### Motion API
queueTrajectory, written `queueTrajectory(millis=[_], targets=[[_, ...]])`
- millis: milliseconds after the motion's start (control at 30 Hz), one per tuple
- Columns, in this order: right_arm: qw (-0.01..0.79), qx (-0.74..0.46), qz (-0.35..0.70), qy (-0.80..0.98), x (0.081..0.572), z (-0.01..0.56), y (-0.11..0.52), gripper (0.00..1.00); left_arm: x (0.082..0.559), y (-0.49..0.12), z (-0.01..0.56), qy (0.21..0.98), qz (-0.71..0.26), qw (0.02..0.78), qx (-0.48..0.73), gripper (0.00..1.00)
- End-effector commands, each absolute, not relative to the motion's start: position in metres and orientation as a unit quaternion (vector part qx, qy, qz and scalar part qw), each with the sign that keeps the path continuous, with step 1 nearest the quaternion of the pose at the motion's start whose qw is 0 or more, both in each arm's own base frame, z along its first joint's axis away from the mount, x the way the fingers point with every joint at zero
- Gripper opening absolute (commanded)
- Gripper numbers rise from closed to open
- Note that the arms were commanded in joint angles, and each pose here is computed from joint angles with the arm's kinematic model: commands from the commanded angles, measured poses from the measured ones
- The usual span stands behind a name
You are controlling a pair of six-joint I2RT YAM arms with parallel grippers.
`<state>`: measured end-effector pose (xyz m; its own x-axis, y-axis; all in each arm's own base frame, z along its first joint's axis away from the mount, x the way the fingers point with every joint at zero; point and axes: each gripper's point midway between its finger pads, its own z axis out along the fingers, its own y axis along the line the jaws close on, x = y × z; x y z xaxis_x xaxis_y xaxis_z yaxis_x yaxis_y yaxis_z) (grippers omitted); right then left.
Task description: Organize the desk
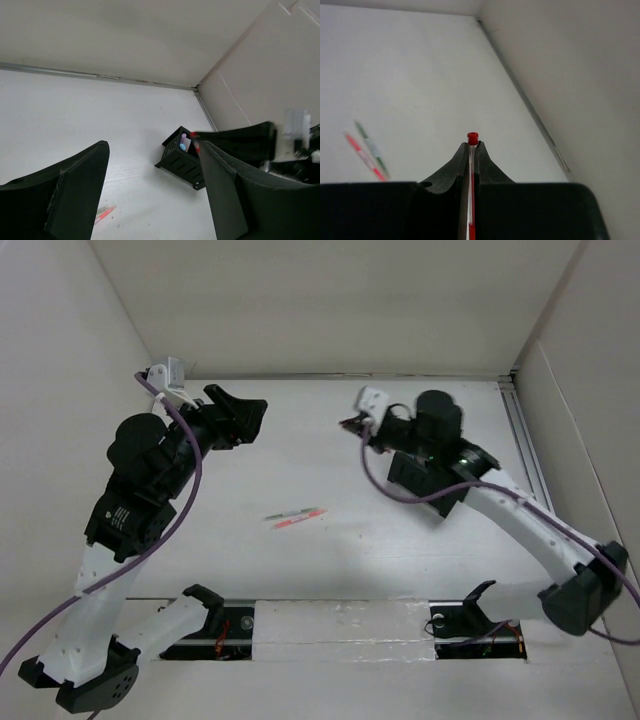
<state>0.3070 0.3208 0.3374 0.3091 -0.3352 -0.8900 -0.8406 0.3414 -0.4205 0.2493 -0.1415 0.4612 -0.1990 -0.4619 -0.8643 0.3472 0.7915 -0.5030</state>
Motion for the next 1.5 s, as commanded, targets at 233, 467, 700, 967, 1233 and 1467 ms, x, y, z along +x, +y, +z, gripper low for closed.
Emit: queueTrajectory(millis=[233, 467, 700, 967, 1233, 1467], targets=[[0.728, -0.294, 0.193, 0.588, 0.345, 0.359, 0.128, 0.0, 0.26, -0.174, 0.439, 0.713, -0.358, 0.603, -0.007, 0.68], [0.736, -0.229, 0.247, 0.587, 0.346, 0.321, 0.082, 0.0, 0.265, -0.183, 0.424, 0.725, -0.358, 0.588, 0.003, 0.68], [0.732, -0.185, 0.246, 0.607, 0.346, 0.287, 0.064, 0.0, 0.269, -0.183, 0.418, 0.73, -0.348, 0.588, 0.003, 0.68], [0.715, -0.138, 0.209, 0.652, 0.348, 0.286, 0.04, 0.52, 0.269, -0.183, 0.419, 0.727, -0.35, 0.591, 0.005, 0.68], [0.688, -0.256, 0.204, 0.647, 0.349, 0.306, 0.1, 0.28, 0.267, -0.178, 0.429, 0.721, -0.344, 0.602, 0.001, 0.68], [0.534, -0.482, 0.223, 0.658, 0.328, 0.248, 0.25, 0.0, 0.266, -0.175, 0.45, 0.703, -0.349, 0.619, -0.003, 0.68]])
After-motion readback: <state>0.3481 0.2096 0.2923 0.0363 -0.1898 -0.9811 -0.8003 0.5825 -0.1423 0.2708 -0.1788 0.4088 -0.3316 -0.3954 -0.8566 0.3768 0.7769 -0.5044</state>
